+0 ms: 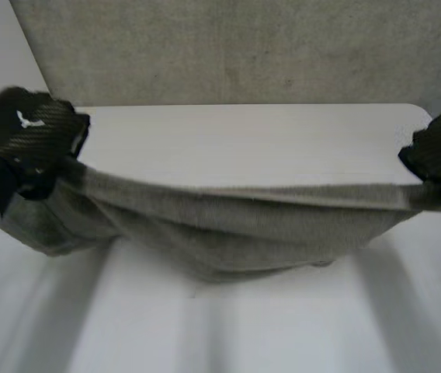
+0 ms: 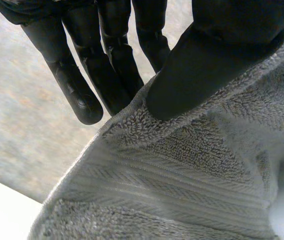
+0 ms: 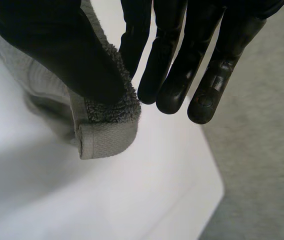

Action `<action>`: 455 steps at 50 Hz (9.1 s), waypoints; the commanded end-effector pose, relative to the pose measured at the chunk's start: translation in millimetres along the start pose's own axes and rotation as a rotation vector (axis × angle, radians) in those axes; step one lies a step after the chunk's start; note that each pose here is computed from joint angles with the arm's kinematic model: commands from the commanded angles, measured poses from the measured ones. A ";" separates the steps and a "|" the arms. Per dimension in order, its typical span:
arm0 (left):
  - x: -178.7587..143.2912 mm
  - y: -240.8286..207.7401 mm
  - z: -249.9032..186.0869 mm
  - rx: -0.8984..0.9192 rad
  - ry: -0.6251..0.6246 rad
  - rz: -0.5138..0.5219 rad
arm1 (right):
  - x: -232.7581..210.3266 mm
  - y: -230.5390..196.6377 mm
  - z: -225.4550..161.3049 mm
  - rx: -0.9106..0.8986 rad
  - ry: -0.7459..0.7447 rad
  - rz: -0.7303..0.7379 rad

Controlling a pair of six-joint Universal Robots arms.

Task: Fold the towel.

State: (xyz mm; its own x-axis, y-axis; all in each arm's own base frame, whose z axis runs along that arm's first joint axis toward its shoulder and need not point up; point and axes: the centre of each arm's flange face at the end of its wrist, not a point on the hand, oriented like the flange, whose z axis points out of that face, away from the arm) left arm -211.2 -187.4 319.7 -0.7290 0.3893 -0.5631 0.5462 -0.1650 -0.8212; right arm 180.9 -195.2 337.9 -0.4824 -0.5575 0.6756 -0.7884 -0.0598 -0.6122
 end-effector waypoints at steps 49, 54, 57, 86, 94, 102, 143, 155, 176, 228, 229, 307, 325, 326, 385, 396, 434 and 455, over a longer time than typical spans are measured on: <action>12.0 25.7 111.3 0.109 -0.271 -0.144 | -7.8 -7.6 138.1 0.400 0.222 0.192; 49.3 71.7 108.8 0.004 -0.180 -0.128 | -51.2 22.0 141.9 0.314 0.076 0.212; 67.9 95.8 104.4 -0.074 -0.128 -0.121 | -78.4 41.8 147.0 0.236 -0.002 0.196; 80.5 51.5 -31.9 -0.248 0.213 0.142 | -56.3 72.3 24.0 -0.236 -0.281 -0.058; 97.3 60.1 16.1 -0.175 0.283 0.215 | -60.7 76.6 70.8 -0.164 -0.220 0.043; 114.6 88.9 72.6 -0.232 0.310 0.228 | -69.0 77.9 119.9 -0.174 -0.151 0.059; -33.0 -98.8 142.4 0.431 -0.429 0.268 | 96.6 -68.0 117.1 0.589 0.649 0.206; 72.3 31.7 113.0 0.123 -0.090 0.292 | -6.8 22.5 140.1 0.265 0.269 0.259; 140.0 97.9 70.2 -0.024 0.138 0.271 | -47.8 103.9 144.6 0.012 0.121 0.220; 62.7 143.9 57.9 -0.349 -0.062 -0.721 | -42.2 140.3 153.3 -0.077 0.126 0.292; 64.9 144.9 56.5 -0.363 -0.041 -0.730 | -41.1 140.9 153.4 -0.078 0.129 0.293; 93.8 121.3 116.6 -0.244 0.078 0.341 | -26.3 115.0 168.0 -0.156 0.067 0.133; 102.4 128.7 217.0 -0.135 -0.004 0.362 | -19.8 100.2 266.3 -0.003 0.322 0.026; 103.9 130.7 222.1 -0.131 -0.007 0.383 | -21.0 100.2 272.5 0.000 0.328 0.025; 48.0 133.9 216.2 -0.101 -0.128 0.277 | -11.5 131.8 160.0 -0.124 0.080 0.400; 42.2 137.3 217.7 -0.117 -0.136 0.328 | -7.5 131.9 165.4 -0.080 0.125 0.378; 55.1 117.6 124.5 -0.141 -0.036 -0.023 | -29.3 171.3 207.5 -0.068 0.100 0.296; 51.1 109.7 116.9 -0.123 -0.046 -0.020 | 74.9 196.0 183.5 -0.256 0.484 0.125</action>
State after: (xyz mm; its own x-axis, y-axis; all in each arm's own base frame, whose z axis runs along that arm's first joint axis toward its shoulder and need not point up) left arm -236.7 -292.7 189.3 -0.7576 0.3494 -0.5513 0.5751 -0.0421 -0.8170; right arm 43.1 -401.7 171.6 -0.6639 -0.1154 0.7388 -0.7346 0.2855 -0.6155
